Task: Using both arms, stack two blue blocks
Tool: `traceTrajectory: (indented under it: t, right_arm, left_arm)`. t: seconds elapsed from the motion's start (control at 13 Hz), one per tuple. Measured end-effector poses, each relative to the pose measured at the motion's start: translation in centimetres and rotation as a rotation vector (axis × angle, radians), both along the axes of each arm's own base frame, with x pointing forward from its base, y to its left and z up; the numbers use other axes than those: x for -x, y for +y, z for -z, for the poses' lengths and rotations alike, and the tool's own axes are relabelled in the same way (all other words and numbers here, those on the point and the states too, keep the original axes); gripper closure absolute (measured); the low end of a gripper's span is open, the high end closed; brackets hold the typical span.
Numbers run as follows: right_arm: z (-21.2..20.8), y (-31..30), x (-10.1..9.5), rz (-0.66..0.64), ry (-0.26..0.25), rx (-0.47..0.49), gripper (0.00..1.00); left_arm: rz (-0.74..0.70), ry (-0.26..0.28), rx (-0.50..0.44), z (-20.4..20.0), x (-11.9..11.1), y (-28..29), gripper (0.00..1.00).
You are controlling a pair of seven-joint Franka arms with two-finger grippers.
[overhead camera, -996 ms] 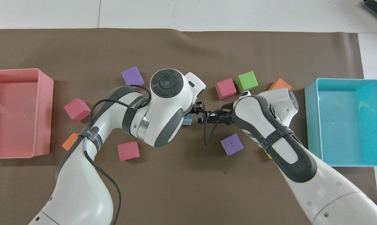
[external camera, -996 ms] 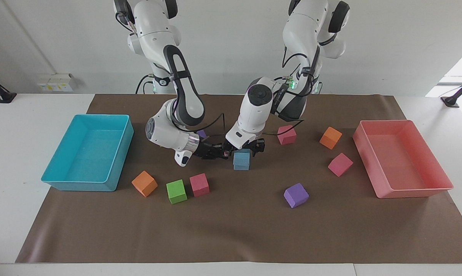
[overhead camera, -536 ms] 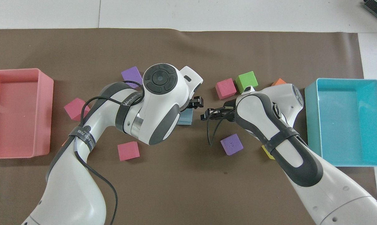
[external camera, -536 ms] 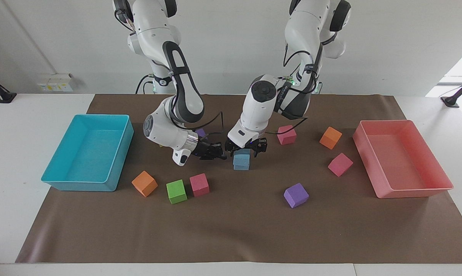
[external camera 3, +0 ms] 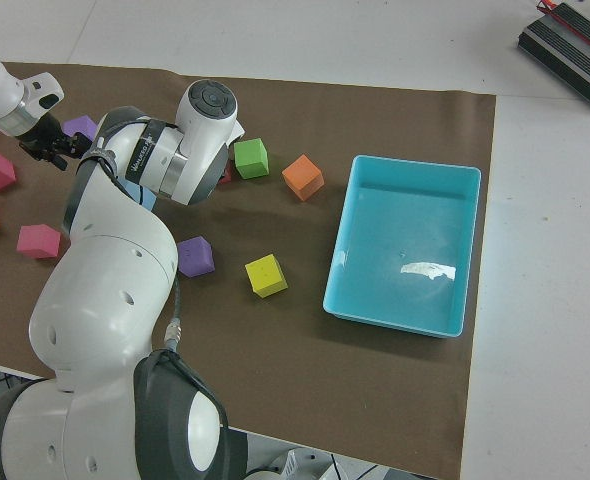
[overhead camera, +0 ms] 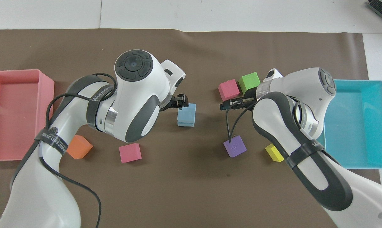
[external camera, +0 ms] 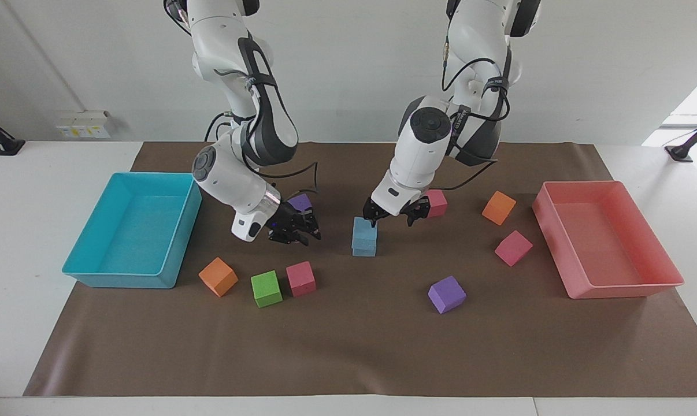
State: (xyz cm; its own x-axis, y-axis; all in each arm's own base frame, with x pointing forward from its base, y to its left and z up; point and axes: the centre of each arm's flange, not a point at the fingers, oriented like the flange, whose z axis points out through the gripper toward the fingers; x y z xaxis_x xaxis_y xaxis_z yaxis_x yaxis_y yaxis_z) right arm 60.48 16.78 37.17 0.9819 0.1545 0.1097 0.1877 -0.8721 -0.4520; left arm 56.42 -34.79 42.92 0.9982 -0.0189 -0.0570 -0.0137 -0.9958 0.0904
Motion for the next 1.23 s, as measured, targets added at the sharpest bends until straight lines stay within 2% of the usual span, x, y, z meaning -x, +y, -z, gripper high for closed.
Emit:
traceTrajectory:
  t: [0.15,0.31,0.61,0.92,1.07,1.23]
  right_arm:
    - [-1.7,-0.8,-0.1,-0.031,-0.04,0.088,0.19]
    - [-3.0,-1.3,-0.1,-0.015,-0.052,0.181,0.0]
    - [-7.3,-2.6,-0.2,-0.023,-0.037,0.387,0.0]
    - [-10.5,-6.1,-1.3,0.025,-0.05,0.431,0.0]
    - [-12.1,-8.6,-1.3,0.067,-0.053,0.431,0.0]
    - [-14.1,-10.7,-0.5,0.093,-0.035,0.432,0.0]
  left_arm:
    - [0.062,-0.002,0.005,-1.5,0.3,4.3,0.0]
    - [0.109,-0.031,0.023,-4.8,1.0,9.9,0.0]
    - [0.151,-0.104,0.043,-11.7,0.9,20.8,0.0]
    - [0.107,-0.165,0.034,-18.3,-0.1,27.9,0.0]
    - [0.095,-0.133,-0.013,-20.4,0.5,30.1,0.0]
    - [0.112,-0.094,-0.027,-21.3,1.4,30.9,0.0]
